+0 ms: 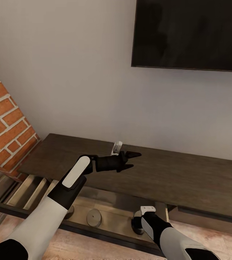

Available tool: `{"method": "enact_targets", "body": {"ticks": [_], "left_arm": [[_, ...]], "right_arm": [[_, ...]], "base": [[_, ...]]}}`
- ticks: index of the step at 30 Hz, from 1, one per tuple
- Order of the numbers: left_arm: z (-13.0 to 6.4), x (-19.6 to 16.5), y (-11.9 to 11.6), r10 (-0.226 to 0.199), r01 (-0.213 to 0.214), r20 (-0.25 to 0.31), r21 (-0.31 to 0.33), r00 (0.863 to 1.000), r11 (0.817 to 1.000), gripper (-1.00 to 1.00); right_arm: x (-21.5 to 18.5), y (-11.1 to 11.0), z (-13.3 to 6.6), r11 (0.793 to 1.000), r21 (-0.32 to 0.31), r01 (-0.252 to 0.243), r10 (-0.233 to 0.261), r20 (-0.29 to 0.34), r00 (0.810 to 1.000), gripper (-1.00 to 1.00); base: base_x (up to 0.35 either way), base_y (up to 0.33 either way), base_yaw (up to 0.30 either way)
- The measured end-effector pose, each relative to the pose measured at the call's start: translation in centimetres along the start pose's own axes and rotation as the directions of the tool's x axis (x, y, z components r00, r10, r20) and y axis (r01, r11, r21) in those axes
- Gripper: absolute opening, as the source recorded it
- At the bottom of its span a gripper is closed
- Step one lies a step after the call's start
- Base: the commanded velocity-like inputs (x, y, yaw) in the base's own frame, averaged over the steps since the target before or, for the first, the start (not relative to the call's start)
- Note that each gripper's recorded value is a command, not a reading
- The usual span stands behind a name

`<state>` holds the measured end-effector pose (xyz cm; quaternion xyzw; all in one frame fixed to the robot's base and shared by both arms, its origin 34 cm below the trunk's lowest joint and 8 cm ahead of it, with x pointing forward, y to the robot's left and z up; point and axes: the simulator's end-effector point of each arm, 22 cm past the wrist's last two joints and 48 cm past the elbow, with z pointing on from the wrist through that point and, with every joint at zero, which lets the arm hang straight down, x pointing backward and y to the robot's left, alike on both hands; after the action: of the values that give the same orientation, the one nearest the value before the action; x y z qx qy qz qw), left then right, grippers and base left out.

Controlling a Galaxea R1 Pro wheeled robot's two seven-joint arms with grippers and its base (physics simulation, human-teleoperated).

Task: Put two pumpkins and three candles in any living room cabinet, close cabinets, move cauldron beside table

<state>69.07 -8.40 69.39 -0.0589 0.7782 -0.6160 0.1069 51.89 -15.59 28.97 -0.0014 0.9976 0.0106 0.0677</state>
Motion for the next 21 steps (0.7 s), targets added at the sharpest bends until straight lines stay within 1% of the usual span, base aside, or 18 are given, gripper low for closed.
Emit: {"method": "enact_targets", "body": {"ticks": [2, 4, 21], "left_arm": [[0.0, 0.0, 0.2, -0.003, 0.003, -0.001, -0.001, 1.000, 1.000, 1.00], [0.1, 0.0, 0.3, -0.006, 0.006, -0.001, -0.001, 1.000, 1.000, 1.00], [0.4, 0.1, 1.9, -0.032, 0.032, -0.008, -0.008, 0.999, 0.999, 1.00]], "right_arm": [[1.0, 0.1, 0.1, 1.000, -0.003, 0.005, -0.005, -0.046, 0.999, -1.00], [1.3, 0.1, 0.1, 1.000, -0.004, 0.007, -0.007, -0.059, 0.998, -1.00], [2.2, -0.1, 1.0, 1.000, 0.001, 0.008, -0.007, -0.079, 0.997, -1.00]], "base": [[0.000, 0.000, 0.000], [0.000, 0.000, 0.000], [0.000, 0.000, 0.000]]}}
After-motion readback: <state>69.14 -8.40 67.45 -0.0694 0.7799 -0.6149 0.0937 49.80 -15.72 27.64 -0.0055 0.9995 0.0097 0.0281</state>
